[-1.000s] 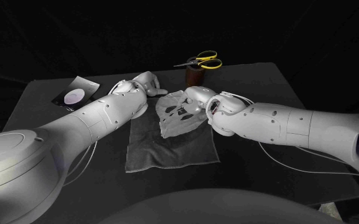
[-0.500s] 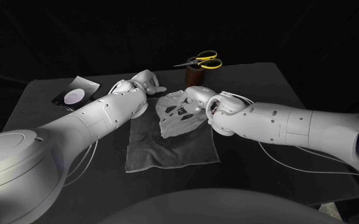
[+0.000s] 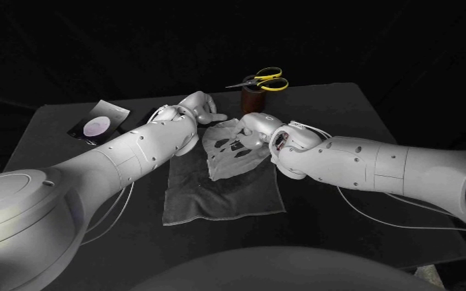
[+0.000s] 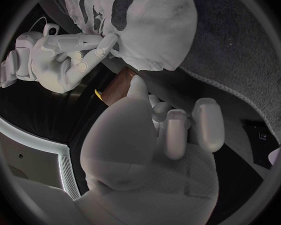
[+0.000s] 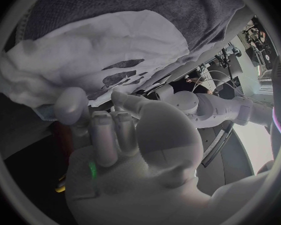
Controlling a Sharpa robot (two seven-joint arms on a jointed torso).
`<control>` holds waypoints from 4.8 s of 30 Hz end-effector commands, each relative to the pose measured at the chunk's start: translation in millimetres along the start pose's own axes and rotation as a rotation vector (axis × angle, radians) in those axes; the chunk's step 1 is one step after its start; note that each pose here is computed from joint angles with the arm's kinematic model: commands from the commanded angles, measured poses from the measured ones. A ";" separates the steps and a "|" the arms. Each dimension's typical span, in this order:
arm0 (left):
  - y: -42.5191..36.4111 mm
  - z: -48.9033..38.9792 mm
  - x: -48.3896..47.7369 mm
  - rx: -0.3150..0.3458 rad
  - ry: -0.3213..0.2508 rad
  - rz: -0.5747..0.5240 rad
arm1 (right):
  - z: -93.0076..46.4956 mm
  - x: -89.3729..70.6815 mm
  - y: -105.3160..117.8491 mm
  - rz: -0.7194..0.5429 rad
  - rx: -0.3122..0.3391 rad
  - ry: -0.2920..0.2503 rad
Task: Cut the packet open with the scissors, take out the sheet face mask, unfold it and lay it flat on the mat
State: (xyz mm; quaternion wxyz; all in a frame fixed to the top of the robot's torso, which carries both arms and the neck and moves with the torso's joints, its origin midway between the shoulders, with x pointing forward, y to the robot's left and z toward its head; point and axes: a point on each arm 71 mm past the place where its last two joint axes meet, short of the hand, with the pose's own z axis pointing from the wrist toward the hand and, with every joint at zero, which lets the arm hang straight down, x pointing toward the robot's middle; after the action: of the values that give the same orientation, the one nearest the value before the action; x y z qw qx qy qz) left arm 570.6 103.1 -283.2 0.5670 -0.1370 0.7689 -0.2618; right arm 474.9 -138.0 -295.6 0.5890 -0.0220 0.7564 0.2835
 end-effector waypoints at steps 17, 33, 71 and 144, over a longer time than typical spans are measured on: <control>-4.2 -6.8 -4.3 0.063 0.007 -0.038 | -29.7 -37.3 -22.9 0.189 -0.069 -0.174; -6.1 -33.1 -15.0 0.145 0.050 -0.184 | -47.3 -54.5 -73.0 0.287 0.204 -0.056; 11.0 -73.3 -21.9 0.190 0.115 -0.234 | -5.0 -45.9 -59.0 0.212 0.267 0.000; 5.9 -81.0 -20.2 0.201 0.131 -0.246 | 12.3 -32.0 -46.8 0.147 0.237 -0.053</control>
State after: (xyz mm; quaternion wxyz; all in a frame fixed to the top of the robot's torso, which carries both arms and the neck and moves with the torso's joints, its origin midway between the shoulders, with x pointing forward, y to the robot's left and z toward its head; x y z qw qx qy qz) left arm 502.0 140.8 -253.4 0.4940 -0.1573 0.7519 -0.4074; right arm 511.7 -181.3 -290.8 0.5628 0.1160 0.7838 0.2353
